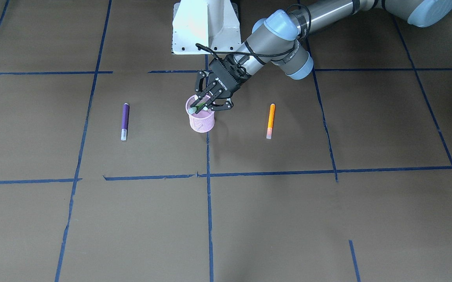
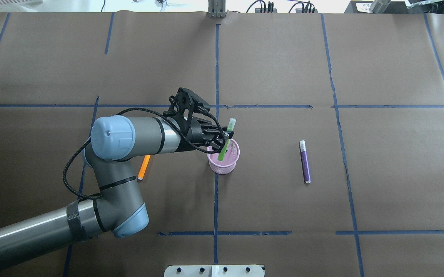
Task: Collect pens into pen holder
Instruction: 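Lower the green highlighter into the cup and open the left gripper, then move the left gripper over the orange highlighter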
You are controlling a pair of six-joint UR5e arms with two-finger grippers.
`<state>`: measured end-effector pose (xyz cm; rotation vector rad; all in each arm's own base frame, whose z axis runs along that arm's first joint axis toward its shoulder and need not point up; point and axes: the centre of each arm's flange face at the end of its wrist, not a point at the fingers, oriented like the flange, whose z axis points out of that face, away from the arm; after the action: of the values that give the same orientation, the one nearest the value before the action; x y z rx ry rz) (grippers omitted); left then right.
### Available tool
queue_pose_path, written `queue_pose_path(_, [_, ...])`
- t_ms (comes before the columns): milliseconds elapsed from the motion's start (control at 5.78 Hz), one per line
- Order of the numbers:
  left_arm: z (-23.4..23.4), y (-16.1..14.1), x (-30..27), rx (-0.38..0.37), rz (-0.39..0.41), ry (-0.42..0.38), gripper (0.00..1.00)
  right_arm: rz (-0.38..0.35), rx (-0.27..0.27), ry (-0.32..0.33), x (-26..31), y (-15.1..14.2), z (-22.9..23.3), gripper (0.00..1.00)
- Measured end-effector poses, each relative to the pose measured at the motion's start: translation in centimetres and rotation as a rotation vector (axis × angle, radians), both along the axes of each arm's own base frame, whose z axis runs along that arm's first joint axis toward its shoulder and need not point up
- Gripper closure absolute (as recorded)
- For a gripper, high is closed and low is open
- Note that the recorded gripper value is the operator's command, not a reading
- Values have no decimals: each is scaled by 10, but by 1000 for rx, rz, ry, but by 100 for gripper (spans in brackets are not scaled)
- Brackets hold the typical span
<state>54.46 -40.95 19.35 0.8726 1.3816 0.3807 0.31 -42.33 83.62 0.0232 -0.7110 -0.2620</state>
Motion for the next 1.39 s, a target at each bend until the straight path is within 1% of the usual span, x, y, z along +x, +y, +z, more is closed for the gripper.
queue_pose_path(173, [2, 1, -1, 0, 0, -1, 0, 0, 0, 0, 0, 0, 0, 0])
queue_pose_path(346, [2, 1, -1, -12, -1, 5, 0, 1, 0, 0, 0, 0, 0, 0])
queue_pose_path(693, [-6, 0, -8, -75, -6, 32, 0, 2, 0, -1, 0, 0, -1, 0])
queue_pose_path(866, [-11, -10, -19, -103, -24, 16, 0, 2, -1, -1, 0, 0, -1, 0])
queue_pose_path(1039, [-17, -28, -38, -151, -45, -47, 0, 3, -1, -1, 0, 0, -1, 0])
queue_pose_path(1212, [-19, -52, -65, -220, -29, -137, 0, 3, -2, -2, 0, 0, -1, 0])
queue_pose_path(1385, [-13, -81, -100, -321, 28, -226, 0, 6, -4, -2, 0, 0, -1, 0])
